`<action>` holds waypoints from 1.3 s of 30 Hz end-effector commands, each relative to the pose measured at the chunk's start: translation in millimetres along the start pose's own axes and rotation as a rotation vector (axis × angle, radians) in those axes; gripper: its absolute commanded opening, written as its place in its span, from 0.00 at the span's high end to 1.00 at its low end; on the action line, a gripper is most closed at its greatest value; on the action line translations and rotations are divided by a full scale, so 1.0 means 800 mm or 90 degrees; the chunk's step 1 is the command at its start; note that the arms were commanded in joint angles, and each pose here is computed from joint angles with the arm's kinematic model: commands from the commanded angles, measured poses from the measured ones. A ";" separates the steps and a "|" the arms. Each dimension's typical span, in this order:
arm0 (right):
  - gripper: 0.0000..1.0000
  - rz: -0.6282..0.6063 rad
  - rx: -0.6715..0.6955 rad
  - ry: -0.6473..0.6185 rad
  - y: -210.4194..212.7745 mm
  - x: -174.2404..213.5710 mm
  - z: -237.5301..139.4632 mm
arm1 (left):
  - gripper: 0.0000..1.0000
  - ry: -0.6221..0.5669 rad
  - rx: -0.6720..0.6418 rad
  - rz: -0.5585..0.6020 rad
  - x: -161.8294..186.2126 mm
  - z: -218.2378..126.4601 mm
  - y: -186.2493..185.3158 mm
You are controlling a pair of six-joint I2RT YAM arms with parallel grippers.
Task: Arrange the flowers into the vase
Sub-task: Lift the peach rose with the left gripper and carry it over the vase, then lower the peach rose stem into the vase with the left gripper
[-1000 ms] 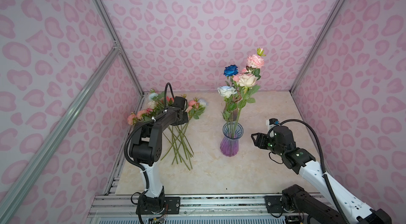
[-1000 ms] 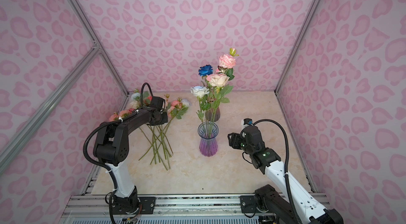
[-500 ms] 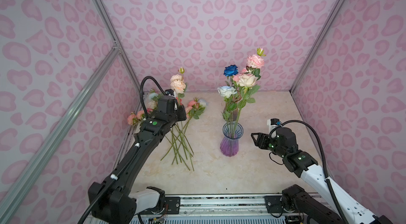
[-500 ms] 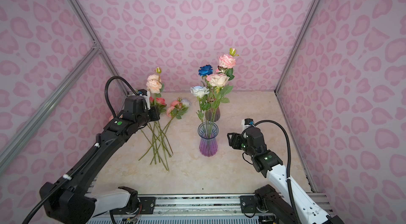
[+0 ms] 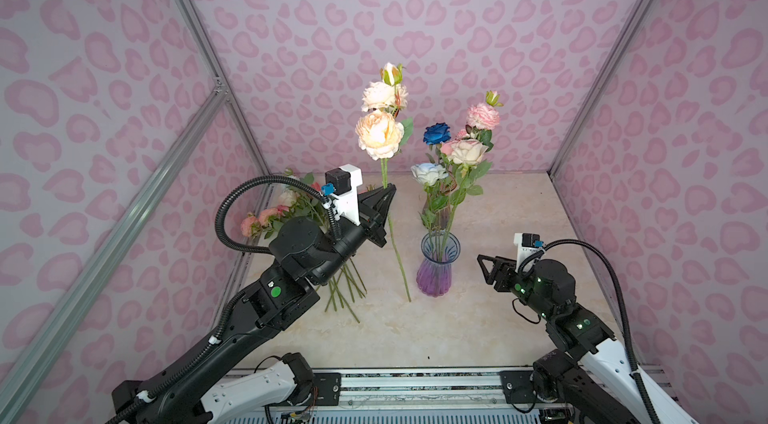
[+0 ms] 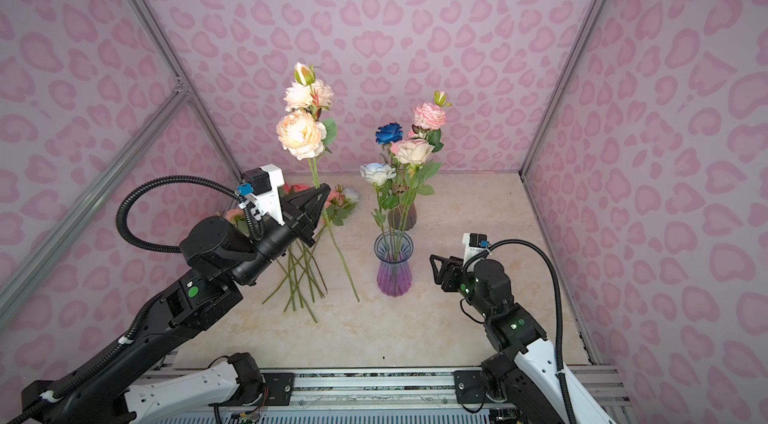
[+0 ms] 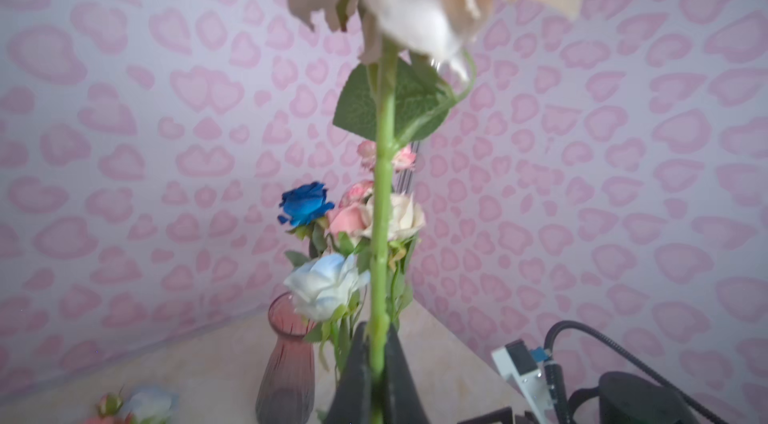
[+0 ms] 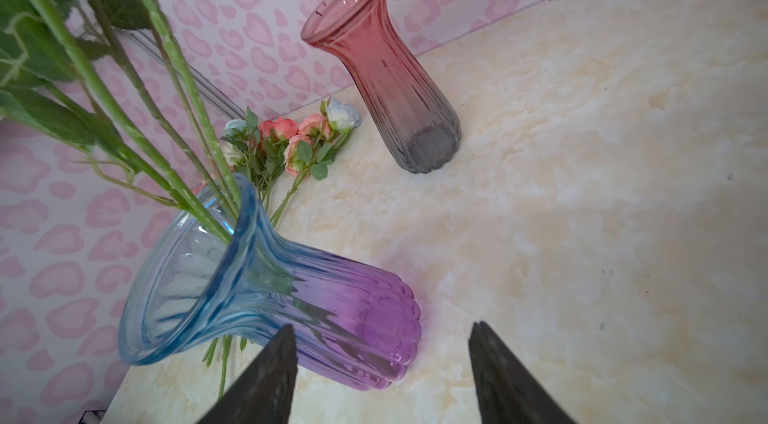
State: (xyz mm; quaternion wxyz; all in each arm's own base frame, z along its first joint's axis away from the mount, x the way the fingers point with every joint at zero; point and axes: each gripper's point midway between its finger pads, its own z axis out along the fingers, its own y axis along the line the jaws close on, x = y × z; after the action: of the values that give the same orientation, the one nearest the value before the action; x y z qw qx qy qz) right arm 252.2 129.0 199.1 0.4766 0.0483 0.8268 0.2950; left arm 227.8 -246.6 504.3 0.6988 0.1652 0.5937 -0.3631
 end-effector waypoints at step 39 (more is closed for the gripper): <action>0.33 -0.009 0.012 -0.008 0.001 -0.013 0.006 | 0.14 0.133 -0.156 0.129 0.157 0.018 0.042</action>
State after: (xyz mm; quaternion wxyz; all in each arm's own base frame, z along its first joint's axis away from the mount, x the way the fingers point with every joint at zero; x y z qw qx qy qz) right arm 259.0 124.7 200.8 0.4769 0.0542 0.8322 0.2775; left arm 265.6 -300.3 397.5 0.6905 0.2057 0.6548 -0.2284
